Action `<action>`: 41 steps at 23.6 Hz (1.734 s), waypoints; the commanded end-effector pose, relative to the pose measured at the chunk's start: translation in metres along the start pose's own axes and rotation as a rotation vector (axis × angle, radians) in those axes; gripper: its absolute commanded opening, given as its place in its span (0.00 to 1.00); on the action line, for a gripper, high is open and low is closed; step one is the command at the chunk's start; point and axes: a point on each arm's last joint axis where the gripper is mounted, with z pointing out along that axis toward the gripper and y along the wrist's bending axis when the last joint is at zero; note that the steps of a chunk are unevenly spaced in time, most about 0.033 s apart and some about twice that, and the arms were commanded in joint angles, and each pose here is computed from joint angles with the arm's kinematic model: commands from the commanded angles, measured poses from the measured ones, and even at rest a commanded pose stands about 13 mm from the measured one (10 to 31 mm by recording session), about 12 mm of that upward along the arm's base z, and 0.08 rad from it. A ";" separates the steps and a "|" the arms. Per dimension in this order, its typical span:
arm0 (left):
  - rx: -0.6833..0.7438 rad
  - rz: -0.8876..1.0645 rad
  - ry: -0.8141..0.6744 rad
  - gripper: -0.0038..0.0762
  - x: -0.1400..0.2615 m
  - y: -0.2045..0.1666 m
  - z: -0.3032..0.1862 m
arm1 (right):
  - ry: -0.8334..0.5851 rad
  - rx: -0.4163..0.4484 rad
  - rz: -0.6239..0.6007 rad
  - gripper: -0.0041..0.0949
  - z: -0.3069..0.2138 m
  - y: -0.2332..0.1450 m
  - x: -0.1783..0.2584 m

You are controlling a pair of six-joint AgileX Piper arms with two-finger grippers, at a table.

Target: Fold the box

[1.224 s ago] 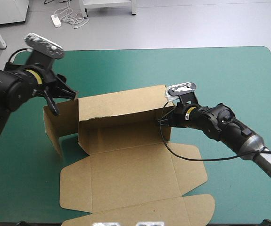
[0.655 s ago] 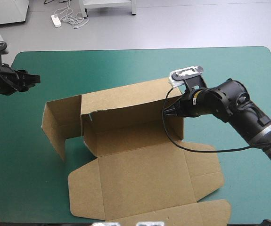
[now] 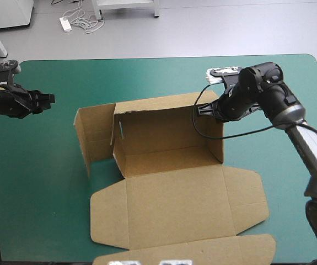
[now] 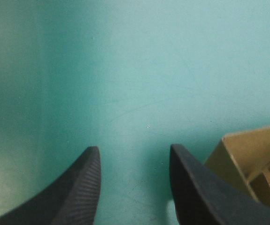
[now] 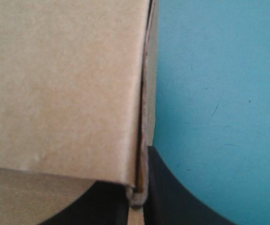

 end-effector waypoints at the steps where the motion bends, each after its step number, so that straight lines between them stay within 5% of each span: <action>1: 0.018 0.006 -0.109 0.47 -0.008 -0.008 -0.019 | -0.041 -0.040 0.030 0.04 -0.006 -0.003 -0.015; 10: 0.016 0.008 -0.103 0.47 -0.007 -0.008 -0.019 | -0.038 -0.039 0.019 0.09 0.033 0.000 -0.053; 18: 0.012 0.035 -0.111 0.47 -0.008 -0.008 -0.019 | -0.159 0.024 -0.032 0.58 0.021 -0.004 -0.066; 30: -0.003 0.050 -0.157 0.47 -0.012 -0.006 -0.020 | -0.340 0.070 -0.114 0.59 -0.063 -0.001 -0.033; 41: 0.003 0.049 -0.141 0.47 -0.011 -0.007 -0.019 | -0.356 0.033 -0.105 0.59 -0.006 0.003 0.009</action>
